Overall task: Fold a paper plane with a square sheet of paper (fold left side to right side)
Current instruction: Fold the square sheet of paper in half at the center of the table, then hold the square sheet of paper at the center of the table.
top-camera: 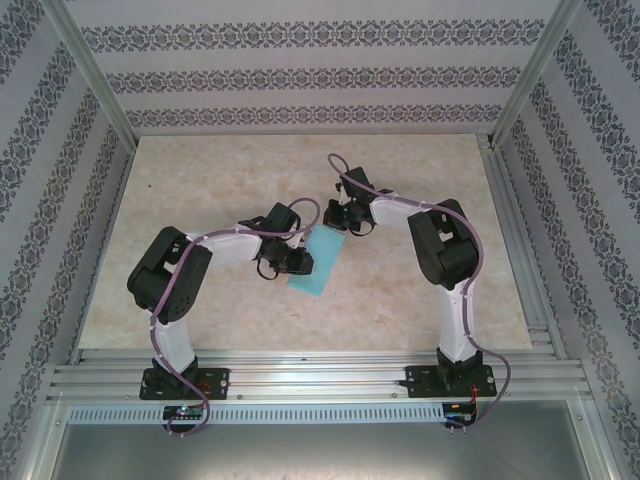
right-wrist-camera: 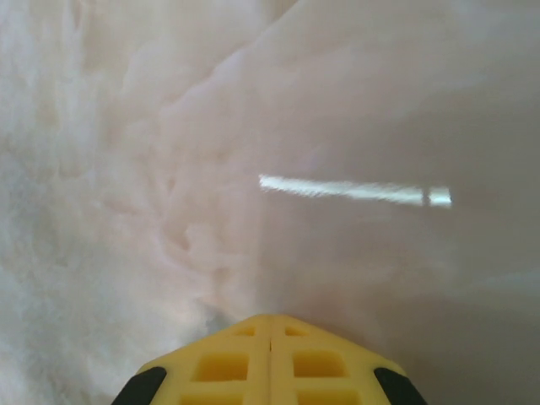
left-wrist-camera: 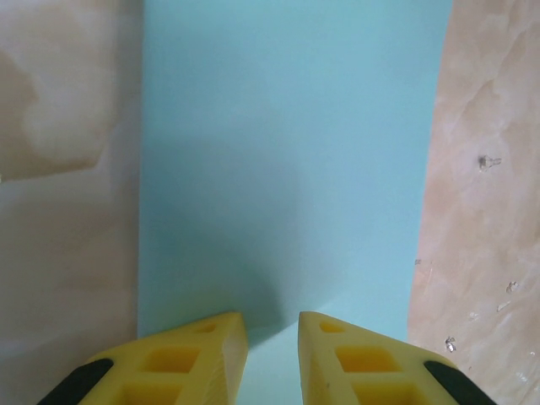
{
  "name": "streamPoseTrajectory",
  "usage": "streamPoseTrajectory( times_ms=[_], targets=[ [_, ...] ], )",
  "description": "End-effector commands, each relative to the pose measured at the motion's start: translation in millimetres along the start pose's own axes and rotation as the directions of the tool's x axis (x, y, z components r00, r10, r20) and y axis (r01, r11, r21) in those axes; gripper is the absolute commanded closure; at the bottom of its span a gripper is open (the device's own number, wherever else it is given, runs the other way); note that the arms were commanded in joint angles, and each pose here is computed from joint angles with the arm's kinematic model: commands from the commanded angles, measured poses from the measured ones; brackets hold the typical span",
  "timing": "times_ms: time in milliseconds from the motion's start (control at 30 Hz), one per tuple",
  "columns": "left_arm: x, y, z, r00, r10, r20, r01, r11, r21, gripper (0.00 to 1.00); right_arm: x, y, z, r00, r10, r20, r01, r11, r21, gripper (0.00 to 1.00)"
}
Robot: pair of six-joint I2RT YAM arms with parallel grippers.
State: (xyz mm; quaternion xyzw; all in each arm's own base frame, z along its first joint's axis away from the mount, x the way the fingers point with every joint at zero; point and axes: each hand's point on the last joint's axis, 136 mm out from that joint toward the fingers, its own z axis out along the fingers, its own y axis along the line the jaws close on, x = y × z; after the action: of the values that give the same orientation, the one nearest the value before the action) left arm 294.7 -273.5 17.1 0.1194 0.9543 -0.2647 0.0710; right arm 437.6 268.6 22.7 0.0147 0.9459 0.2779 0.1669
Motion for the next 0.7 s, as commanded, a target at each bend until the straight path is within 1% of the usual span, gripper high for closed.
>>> streamPoseTrajectory(
  times_ms=[0,100,200,367,467,567,667],
  targets=[
    [49,37,21,0.987,-0.065,-0.15,0.046,0.991,-0.126,0.74,-24,27,-49,0.991,-0.066,0.118,0.071,0.997,-0.039,0.96],
    [46,35,19,0.988,-0.064,-0.142,0.046,0.991,-0.123,0.74,-2,39,-66,0.992,-0.067,0.111,0.076,0.993,-0.086,0.96],
    [45,35,18,0.989,-0.062,-0.136,0.045,0.991,-0.123,0.74,36,43,-70,0.996,-0.047,0.078,0.056,0.992,-0.114,0.96],
    [45,35,17,0.989,-0.059,-0.137,0.041,0.991,-0.129,0.74,91,48,-58,1.0,0.006,0.015,-0.003,0.989,-0.148,0.97],
    [44,35,17,0.989,-0.059,-0.133,0.042,0.991,-0.128,0.74,112,44,-46,0.999,0.037,-0.017,-0.039,0.992,-0.121,0.99],
    [44,34,17,0.989,-0.058,-0.134,0.041,0.991,-0.127,0.74,129,36,-33,0.997,0.065,-0.052,-0.07,0.993,-0.101,1.0],
    [44,33,17,0.989,-0.058,-0.133,0.041,0.991,-0.127,0.74,137,29,-25,0.994,0.084,-0.07,-0.089,0.993,-0.081,1.0]
  ],
)
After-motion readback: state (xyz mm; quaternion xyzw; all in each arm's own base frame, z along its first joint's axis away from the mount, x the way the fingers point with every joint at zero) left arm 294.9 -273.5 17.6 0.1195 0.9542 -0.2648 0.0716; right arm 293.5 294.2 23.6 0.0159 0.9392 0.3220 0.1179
